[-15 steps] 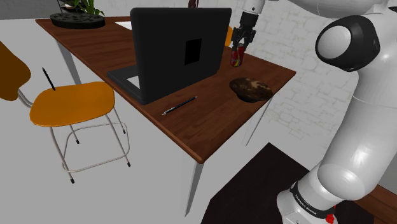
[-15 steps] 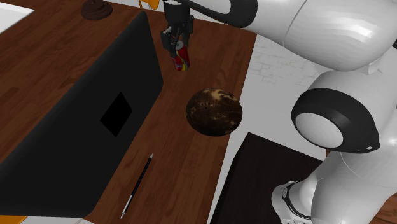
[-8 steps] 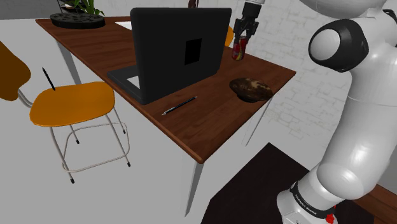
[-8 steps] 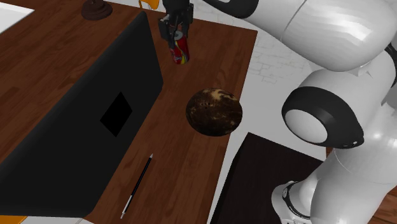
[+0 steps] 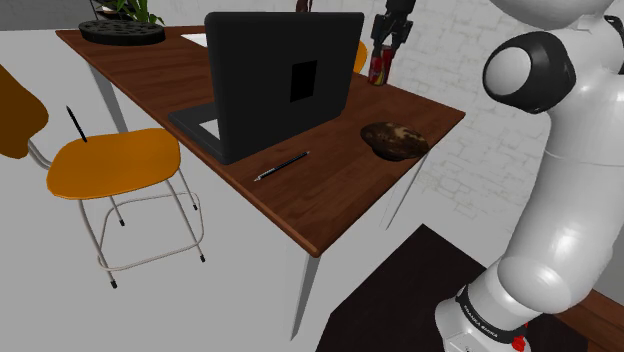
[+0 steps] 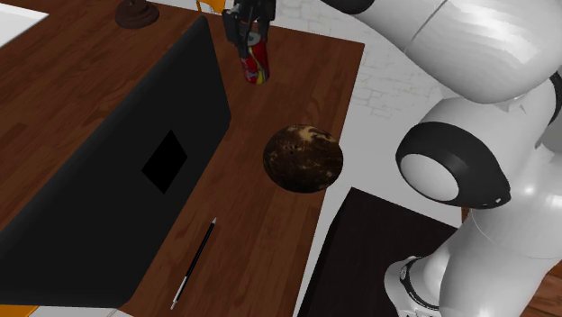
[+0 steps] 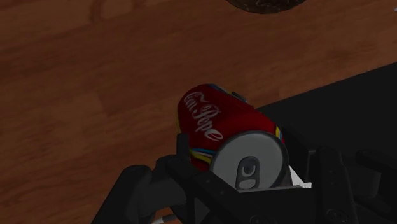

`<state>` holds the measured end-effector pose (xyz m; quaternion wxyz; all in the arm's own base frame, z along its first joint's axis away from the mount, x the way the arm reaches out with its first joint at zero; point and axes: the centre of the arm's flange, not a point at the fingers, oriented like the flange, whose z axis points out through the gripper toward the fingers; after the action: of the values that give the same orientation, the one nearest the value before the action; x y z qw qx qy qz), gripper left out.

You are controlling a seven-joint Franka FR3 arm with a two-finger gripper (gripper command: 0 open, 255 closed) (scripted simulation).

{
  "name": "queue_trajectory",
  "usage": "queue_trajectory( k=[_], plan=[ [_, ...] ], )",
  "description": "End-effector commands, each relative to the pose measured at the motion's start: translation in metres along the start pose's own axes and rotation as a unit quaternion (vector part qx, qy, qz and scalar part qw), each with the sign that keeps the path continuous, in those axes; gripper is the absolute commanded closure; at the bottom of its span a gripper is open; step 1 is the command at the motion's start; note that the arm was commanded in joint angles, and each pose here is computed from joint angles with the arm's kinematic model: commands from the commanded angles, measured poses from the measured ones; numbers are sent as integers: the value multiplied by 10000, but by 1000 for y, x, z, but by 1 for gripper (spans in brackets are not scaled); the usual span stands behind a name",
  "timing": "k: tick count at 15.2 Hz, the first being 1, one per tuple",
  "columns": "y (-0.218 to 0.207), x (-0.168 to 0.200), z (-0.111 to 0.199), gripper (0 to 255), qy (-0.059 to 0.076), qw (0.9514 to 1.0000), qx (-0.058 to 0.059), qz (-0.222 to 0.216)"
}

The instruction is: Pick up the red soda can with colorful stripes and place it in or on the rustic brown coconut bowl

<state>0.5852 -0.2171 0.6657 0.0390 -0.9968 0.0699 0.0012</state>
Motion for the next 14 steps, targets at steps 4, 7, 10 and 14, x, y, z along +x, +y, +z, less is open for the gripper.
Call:
queue_trajectory(
  k=[4,7,10,14],
  plan=[
    [-27,-58,-7,255,7,10000,0,-3],
    [-45,-93,-11,255,7,10000,0,-3],
    [-63,-128,-15,255,7,10000,0,-3],
    [-87,-175,-20,255,7,10000,0,-3]
  ],
)
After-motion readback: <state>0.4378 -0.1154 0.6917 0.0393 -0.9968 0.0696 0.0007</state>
